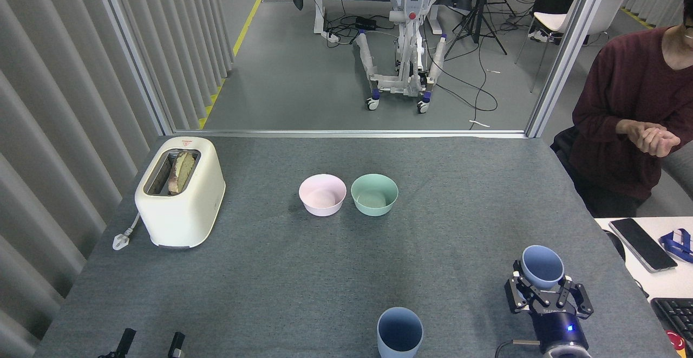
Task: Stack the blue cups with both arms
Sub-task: 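Carry the blue cup with the right gripper over the placed cup and lower it in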
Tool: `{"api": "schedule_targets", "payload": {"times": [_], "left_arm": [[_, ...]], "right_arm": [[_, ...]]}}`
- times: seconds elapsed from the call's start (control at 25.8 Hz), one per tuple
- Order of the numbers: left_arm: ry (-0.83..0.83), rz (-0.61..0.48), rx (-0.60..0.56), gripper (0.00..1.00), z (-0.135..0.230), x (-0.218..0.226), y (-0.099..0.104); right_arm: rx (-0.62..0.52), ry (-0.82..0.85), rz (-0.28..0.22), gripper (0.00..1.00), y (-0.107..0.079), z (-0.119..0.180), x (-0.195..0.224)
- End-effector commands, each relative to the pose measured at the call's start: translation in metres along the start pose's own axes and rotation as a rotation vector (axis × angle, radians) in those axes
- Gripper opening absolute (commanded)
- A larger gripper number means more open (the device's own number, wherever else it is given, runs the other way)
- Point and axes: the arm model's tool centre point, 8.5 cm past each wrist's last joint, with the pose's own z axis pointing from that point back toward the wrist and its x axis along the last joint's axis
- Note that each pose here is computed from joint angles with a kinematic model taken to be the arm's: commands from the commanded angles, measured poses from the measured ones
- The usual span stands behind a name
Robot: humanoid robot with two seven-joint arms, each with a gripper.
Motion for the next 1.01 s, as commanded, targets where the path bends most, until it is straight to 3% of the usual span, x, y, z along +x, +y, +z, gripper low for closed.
{"api": "schedule_targets", "payload": {"times": [0.0,0.08,0.23,0.39,0.58,0.97], "left_arm": [[0.000,0.000,-0.001,1.00,-0.001,0.000,0.000],[0.003,0.001,-0.004,1.00,0.000,0.000,-0.002],[0.005,0.009,-0.003,1.00,-0.001,0.003,-0.003],[0.005,0.010,0.004,1.00,-0.003,0.004,-0.002],[0.001,0.004,0.020,1.00,-0.012,0.002,0.001],[-0.004,-0.006,0.023,1.00,-0.014,-0.001,0.004]], "right_arm": [[-0.134,-0.190,0.029,0.26,-0.030,0.015,0.046],[-0.203,-0.320,0.031,0.26,-0.051,0.042,0.080],[-0.279,-0.566,-0.011,0.26,-0.083,0.070,0.176],[-0.333,-0.674,-0.017,0.27,-0.101,0.083,0.211],[-0.318,-0.768,-0.055,0.29,-0.098,0.107,0.223],[-0.232,-0.714,-0.026,0.31,-0.080,0.114,0.200]]}}
